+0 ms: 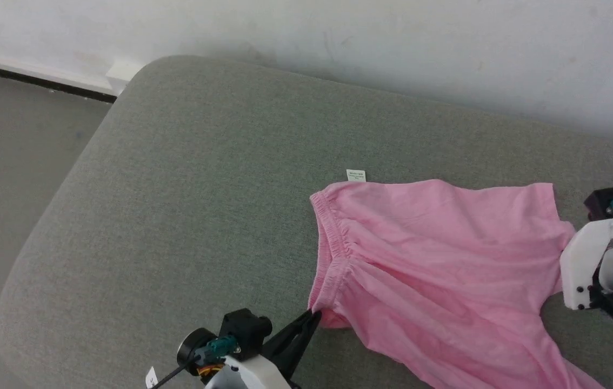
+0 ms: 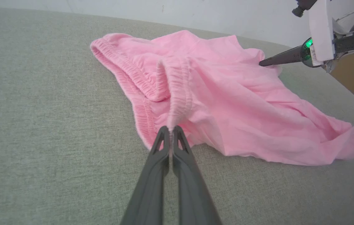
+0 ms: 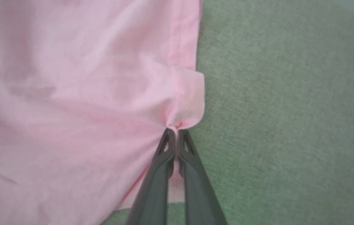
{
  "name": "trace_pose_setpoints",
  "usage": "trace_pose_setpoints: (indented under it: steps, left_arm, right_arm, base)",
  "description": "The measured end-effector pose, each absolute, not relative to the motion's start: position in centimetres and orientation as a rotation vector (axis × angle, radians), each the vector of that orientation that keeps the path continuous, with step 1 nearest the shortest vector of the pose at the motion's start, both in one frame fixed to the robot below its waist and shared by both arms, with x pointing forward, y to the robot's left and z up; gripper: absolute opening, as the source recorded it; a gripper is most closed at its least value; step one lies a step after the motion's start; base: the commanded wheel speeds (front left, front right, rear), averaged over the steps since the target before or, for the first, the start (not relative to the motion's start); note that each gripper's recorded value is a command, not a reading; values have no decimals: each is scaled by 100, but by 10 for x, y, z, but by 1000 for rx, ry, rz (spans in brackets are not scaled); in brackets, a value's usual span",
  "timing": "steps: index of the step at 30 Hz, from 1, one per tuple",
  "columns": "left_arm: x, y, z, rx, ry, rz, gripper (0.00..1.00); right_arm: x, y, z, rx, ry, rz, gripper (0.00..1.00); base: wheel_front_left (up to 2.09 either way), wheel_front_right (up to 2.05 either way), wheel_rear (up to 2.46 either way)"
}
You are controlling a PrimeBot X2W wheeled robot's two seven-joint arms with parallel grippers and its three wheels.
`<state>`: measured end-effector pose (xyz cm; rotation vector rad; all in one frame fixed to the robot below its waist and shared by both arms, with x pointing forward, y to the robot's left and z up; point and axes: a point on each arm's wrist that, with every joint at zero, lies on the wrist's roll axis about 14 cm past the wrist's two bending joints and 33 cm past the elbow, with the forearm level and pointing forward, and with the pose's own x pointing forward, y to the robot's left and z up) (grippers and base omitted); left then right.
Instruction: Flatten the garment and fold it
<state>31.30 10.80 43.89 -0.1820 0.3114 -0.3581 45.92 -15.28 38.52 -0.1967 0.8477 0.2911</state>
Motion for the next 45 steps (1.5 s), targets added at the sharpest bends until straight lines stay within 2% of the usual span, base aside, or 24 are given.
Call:
trace_pose_setpoints:
  steps: [11,16,17,26,29,33,37,45]
  left_arm:
    - [325,107,440,-189,296,-358,0]
    - [331,104,441,-193,282,-365,0]
    - [331,103,440,-193,285,-367,0]
    - [337,93,440,-183,274,-406,0]
    - [340,95,444,-172,256,-408,0]
    - [340,101,450,-163,233,-398,0]
    - [335,102,451,-161,227,-395,0]
    - [334,94,458,-154,209,-424,0]
  right_arm:
    - [545,-166,453,-307,518,213,0]
    - [566,-172,477,-384,390,197,0]
    - [567,-174,478,-396,378,193,100]
    - [543,-173,458,-333,362,209,100]
    - [524,-167,450,-272,341,230,100]
    - [483,-162,431,-195,359,262,100]
    - [442,-178,420,-101,398,242,100]
    - [345,-207,395,64,605,190,100]
  base:
    - [0,0,0]
    - [0,0,0]
    - [0,0,0]
    - [0,0,0]
    - [0,0,0]
    - [0,0,0]
    - [0,0,0]
    - [0,0,0]
